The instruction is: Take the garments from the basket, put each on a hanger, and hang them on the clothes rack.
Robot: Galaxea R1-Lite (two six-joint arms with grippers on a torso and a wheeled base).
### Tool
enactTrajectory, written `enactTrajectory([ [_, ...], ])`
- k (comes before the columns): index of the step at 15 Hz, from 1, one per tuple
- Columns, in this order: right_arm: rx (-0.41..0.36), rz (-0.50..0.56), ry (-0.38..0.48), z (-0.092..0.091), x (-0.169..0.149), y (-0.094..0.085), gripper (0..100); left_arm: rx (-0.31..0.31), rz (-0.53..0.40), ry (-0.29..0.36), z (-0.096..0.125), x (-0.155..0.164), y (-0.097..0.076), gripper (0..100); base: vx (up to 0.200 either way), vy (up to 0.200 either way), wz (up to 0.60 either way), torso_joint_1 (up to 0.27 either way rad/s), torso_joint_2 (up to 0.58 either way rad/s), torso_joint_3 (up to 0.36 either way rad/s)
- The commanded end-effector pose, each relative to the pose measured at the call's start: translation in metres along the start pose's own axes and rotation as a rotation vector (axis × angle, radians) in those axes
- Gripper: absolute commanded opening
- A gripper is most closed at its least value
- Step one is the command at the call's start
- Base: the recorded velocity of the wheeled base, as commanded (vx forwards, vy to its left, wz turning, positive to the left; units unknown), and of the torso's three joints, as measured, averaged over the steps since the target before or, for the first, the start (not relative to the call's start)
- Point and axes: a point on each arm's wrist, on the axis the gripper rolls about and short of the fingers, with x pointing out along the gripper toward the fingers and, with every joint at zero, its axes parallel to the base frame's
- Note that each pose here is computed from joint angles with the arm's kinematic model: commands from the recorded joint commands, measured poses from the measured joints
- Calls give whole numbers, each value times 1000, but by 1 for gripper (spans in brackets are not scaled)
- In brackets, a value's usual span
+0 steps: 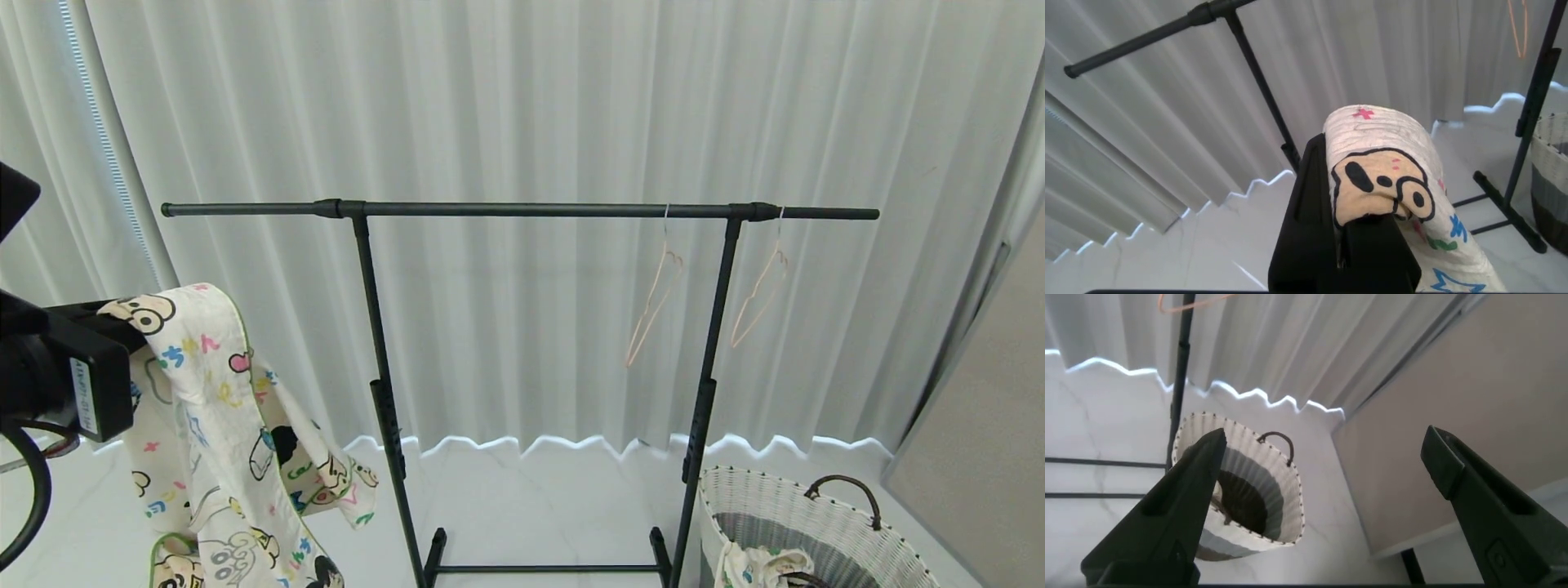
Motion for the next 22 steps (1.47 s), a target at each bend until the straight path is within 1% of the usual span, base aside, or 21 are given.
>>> enactTrajectory([
  [1, -9, 7, 18, -6, 3, 3, 100, 1, -3, 5, -1, 1, 0, 0, 0, 0, 0, 154, -315, -154],
  [3, -9, 5, 12, -7, 4, 3, 100, 1, -2, 7, -1, 1, 0, 0, 0, 0, 0, 81, -144, -71],
  [11, -8, 9, 14, -7, 4, 4, 100, 1, -3, 0, 0, -1, -1, 0, 200, 0, 0, 15, -15, -8],
  [17, -12, 24, 24, -10, 6, 6, 100, 12, -42, -16, 1, -2, -6, 0, 200, 0, 0, 2, 2, 1],
  [20, -12, 24, 29, -11, 6, 6, 100, 65, -40, -21, 1, -4, -6, 0, 200, 0, 0, -1, 5, 4],
  [22, -16, 29, 39, -15, 7, 8, 100, 72, -41, -23, 1, -4, -6, 0, 200, 0, 0, 5, 0, 0],
])
